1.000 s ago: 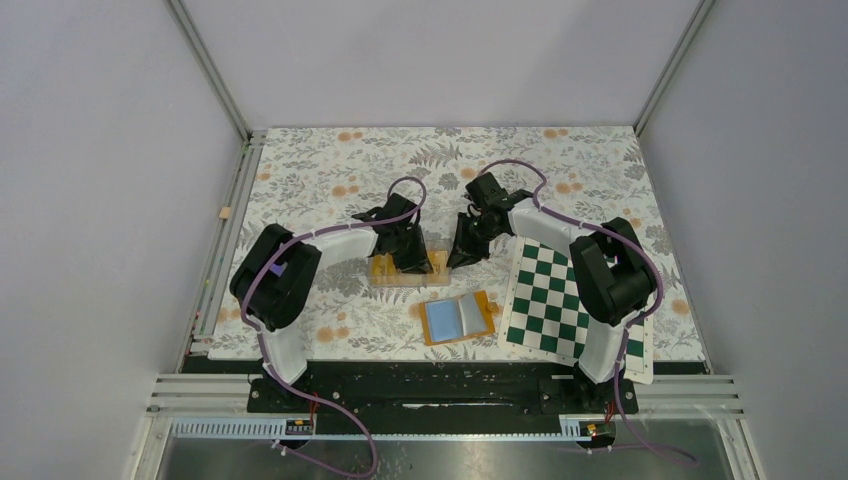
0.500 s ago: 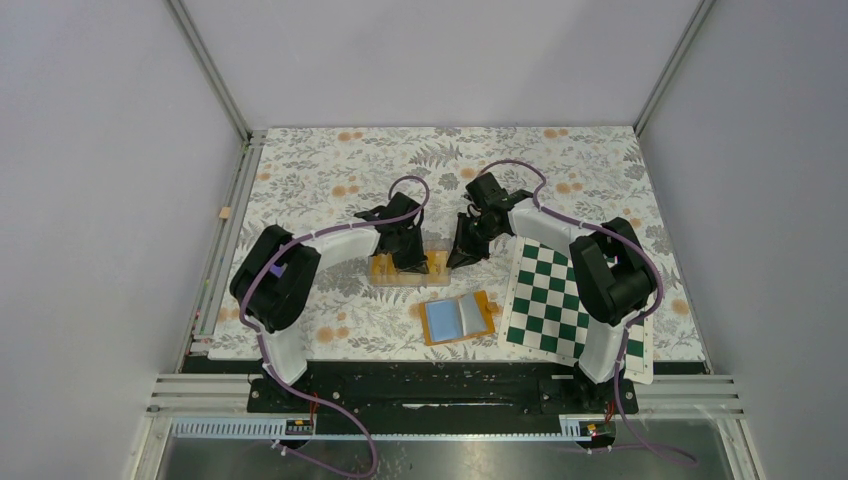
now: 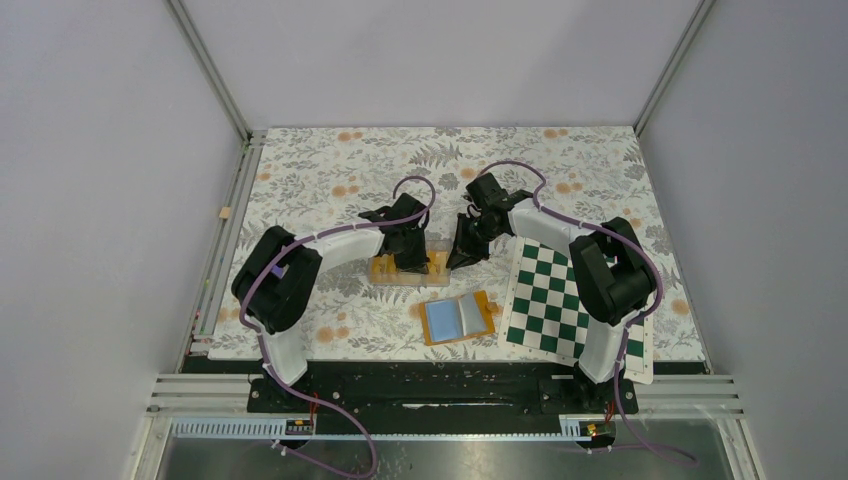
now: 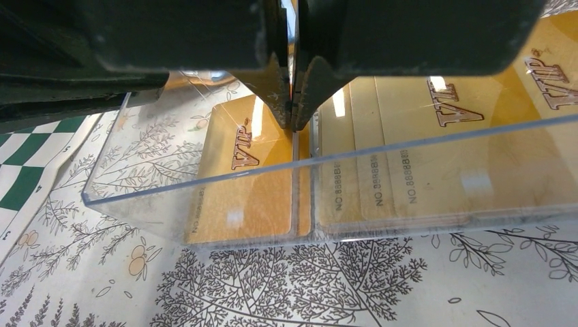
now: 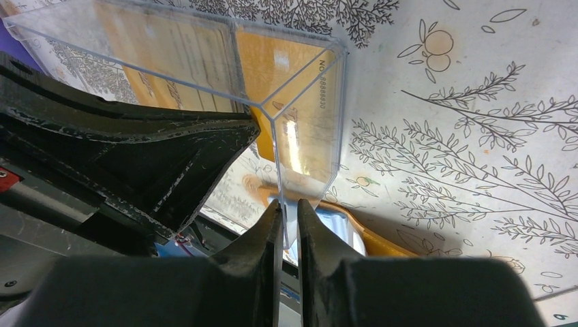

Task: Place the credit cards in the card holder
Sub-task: Pick up the credit card from the storage box.

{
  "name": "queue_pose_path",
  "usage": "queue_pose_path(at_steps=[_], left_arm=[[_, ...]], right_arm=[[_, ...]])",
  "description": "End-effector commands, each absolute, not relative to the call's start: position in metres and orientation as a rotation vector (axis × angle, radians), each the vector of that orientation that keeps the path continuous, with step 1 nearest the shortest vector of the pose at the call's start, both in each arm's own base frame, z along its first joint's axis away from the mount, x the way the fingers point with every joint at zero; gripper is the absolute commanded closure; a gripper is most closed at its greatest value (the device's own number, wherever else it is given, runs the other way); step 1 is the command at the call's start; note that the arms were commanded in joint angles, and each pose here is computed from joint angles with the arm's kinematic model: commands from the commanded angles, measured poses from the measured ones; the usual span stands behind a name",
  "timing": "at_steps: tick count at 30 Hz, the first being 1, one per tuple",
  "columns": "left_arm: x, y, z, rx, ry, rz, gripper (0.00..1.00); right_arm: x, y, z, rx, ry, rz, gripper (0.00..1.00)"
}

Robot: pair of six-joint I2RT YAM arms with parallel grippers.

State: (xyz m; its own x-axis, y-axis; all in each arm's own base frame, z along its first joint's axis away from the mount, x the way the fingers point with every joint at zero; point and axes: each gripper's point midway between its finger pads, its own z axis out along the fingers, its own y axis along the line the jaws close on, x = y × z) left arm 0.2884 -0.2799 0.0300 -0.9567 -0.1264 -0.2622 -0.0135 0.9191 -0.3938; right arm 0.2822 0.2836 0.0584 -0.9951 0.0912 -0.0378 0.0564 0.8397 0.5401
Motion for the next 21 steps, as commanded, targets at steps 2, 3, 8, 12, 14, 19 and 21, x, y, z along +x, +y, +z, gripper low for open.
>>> queue_pose_path(at_steps=[2, 3, 8, 12, 14, 19, 21], left_arm=[[0.303, -0.300, 0.069, -0.048, 2.679, -0.663, 1.00], [0.303, -0.301, 0.070, -0.046, 2.678, -0.664, 1.00], [0.304, -0.300, 0.078, -0.040, 2.661, -0.662, 1.00], [0.303, -0.300, 0.084, -0.034, 2.644, -0.668, 1.00], [0.304, -0.300, 0.085, -0.032, 2.643, -0.668, 1.00], [0.304, -0.301, 0.089, -0.032, 2.631, -0.680, 1.00], [0.304, -0.303, 0.091, -0.034, 2.621, -0.701, 1.00]], right_arm=[[0.275, 0.291, 0.054, 0.100, 2.979, 0.918, 0.90], [0.275, 0.291, 0.054, 0.101, 2.980, 0.920, 0.90], [0.274, 0.290, 0.052, 0.101, 2.985, 0.919, 0.90], [0.273, 0.291, 0.052, 0.099, 2.988, 0.923, 0.90], [0.273, 0.291, 0.051, 0.098, 2.991, 0.926, 0.90], [0.272, 0.291, 0.051, 0.092, 2.993, 0.927, 0.90], [0.272, 0.291, 0.051, 0.090, 2.992, 0.927, 0.90]])
